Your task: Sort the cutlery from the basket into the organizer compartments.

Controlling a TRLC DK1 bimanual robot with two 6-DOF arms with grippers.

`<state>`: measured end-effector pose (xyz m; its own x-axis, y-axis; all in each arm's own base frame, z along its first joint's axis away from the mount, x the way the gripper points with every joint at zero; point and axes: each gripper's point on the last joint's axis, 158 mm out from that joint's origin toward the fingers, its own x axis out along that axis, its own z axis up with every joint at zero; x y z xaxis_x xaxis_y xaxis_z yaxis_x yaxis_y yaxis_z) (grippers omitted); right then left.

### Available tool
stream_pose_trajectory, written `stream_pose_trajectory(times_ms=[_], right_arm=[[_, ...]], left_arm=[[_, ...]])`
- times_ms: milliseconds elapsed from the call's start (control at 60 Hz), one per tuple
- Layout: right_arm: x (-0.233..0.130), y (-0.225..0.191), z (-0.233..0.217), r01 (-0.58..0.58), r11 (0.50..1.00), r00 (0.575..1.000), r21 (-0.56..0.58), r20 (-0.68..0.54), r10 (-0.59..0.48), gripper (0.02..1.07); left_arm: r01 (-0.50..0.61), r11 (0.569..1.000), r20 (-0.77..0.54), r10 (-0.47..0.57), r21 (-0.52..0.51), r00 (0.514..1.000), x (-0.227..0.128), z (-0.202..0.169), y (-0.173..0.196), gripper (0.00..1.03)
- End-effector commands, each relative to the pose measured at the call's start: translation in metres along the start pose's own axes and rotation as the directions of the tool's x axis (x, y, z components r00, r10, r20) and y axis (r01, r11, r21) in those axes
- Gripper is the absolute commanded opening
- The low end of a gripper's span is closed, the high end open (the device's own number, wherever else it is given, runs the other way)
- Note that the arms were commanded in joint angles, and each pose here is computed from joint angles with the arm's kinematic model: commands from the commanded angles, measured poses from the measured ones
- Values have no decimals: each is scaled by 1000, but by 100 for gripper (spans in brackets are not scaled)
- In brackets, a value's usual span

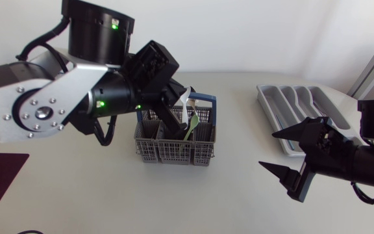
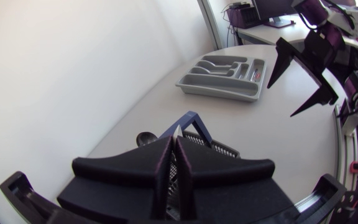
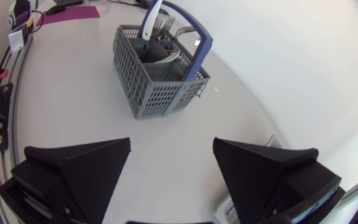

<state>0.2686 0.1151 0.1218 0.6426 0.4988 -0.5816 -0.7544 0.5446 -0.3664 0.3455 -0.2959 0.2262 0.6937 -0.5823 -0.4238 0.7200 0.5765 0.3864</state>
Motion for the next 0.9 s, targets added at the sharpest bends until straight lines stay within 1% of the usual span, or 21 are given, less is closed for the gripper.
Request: stream_pose_trajectory(times_ms=[0, 67, 117, 167, 300, 400, 533, 583, 633, 817, 883], right_arm=[[-8, -8, 32, 28, 996, 998, 82, 54, -33, 92], [-11, -6, 49, 15, 993, 996, 119, 83, -25, 91], [-12, -7, 63, 9, 988, 994, 151, 103, -25, 87], [-12, -4, 77, -7, 984, 993, 176, 119, -14, 84], [-6, 1, 104, -55, 970, 990, 237, 141, 22, 84], [3, 5, 120, -95, 956, 988, 277, 142, 56, 84], [14, 3, 141, -125, 934, 986, 334, 147, 80, 83], [18, 2, 147, -131, 930, 985, 343, 148, 84, 77], [21, 1, 153, -136, 924, 985, 357, 152, 86, 75], [42, 7, 161, -166, 914, 984, 370, 126, 128, 75], [49, 6, 161, -167, 911, 984, 377, 114, 133, 69]], left_arm=[[-28, 992, 65, 37, -127, 997, -15, 35, 18, 5], [-22, 982, 58, 34, -190, 998, -16, 38, 20, 5], [-16, 972, 49, 28, -233, 998, -16, 40, 20, 5], [-15, 961, 32, 25, -275, 999, -14, 41, 23, 5], [4, 932, -7, -8, -362, 1000, -7, 41, 21, 5], [35, 908, -50, -61, -418, 997, 3, 35, 12, 5], [46, 891, -85, -94, -451, 992, 14, 29, 6, 5], [51, 885, -90, -104, -462, 990, 16, 28, 4, 5], [54, 880, -95, -111, -471, 989, 18, 27, 3, 5], [72, 861, -102, -142, -503, 985, 22, 26, -2, 5], [74, 857, -101, -145, -510, 984, 23, 26, -3, 5]])
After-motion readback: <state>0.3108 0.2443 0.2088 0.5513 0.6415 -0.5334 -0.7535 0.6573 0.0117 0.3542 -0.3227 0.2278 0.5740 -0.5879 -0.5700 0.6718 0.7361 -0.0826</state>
